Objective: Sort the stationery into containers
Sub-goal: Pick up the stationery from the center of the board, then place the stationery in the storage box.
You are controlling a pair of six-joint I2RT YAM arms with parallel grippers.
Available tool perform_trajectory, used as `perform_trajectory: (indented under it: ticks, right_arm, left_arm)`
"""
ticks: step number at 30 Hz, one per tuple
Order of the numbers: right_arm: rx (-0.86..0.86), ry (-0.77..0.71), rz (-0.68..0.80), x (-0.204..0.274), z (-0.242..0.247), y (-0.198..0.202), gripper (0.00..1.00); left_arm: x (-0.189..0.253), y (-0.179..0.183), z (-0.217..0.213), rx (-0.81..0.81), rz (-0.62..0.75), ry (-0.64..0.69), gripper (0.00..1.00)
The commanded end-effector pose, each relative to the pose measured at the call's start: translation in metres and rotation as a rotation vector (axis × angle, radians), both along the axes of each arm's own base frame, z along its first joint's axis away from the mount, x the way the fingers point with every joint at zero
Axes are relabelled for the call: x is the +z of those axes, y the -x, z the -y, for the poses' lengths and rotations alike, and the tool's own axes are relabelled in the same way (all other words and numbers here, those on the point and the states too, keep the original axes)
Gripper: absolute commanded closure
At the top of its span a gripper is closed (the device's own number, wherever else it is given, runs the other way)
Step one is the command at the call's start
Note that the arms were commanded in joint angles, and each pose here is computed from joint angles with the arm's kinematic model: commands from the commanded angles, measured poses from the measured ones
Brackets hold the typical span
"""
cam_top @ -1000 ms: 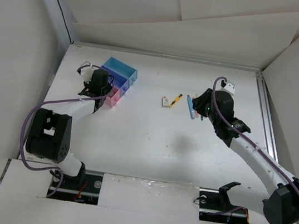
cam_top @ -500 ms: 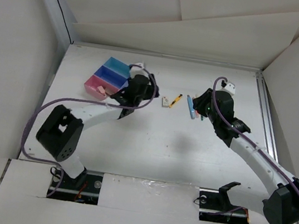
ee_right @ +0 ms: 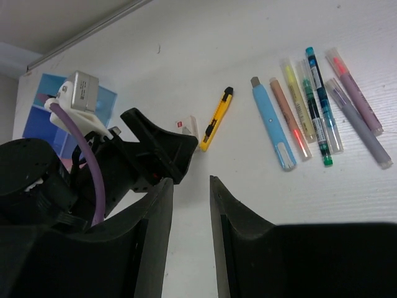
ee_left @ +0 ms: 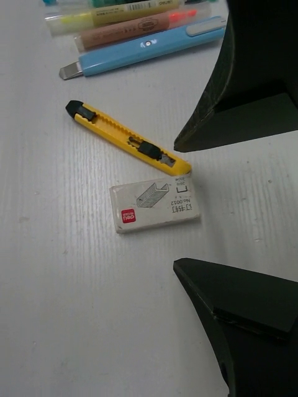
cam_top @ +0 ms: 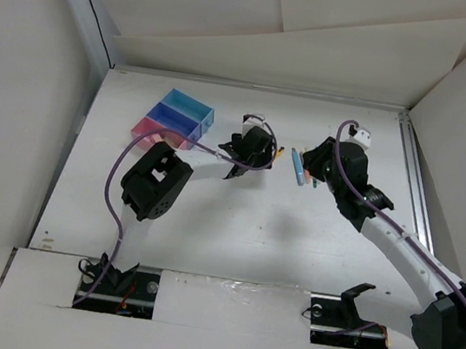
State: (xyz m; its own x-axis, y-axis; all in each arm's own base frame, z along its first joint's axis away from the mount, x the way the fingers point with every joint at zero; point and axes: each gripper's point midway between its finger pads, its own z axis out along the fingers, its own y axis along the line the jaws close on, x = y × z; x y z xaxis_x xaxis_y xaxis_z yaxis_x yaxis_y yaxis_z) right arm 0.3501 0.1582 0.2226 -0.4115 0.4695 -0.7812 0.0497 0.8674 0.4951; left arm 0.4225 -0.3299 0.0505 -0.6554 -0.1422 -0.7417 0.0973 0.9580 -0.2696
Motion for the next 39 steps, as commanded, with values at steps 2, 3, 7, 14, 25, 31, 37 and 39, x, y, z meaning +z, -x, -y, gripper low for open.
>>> perform_trajectory:
  ticks: [2,3,7,14,25,31,37,39]
  right_arm:
    - [-0.019,-0.035,0.066,0.026,0.001,-0.003,0.64]
    - [-0.019,-0.035,0.066,0.026,0.001,-0.003,0.64]
    - [-0.019,-0.035,0.066,0.026,0.001,-0.003,0.64]
    - [-0.010,-0.038,0.065,0.026,0.000,-0.002,0.64]
    - [-0.002,-0.041,0.063,0.026,-0.002,-0.002,0.64]
    - [-0.002,-0.041,0.063,0.026,-0.002,-0.002,0.64]
    - [0.015,-0.042,0.052,0.022,-0.005,-0.002,0.64]
    - [0.016,-0.038,0.044,0.019,-0.006,-0.003,0.64]
  left_arm:
    - [0.022,-0.024,-0.001,0.061,0.072,-0.011,0.36]
    - [0.020,-0.025,0.001,0.061,0.071,-0.012,0.37]
    - [0.004,-0.028,0.001,0.069,0.051,-0.039,0.45]
    - [-0.012,-0.034,0.004,0.069,0.033,-0.074,0.54]
    - [0.063,-0.018,-0.030,0.155,0.161,-0.008,0.87]
    - [0.122,-0.013,-0.115,0.298,0.232,0.132,0.87]
    - [0.125,0.003,-0.218,0.555,0.257,0.176,0.87]
    - [0.126,0.004,-0.241,0.609,0.280,0.210,0.87]
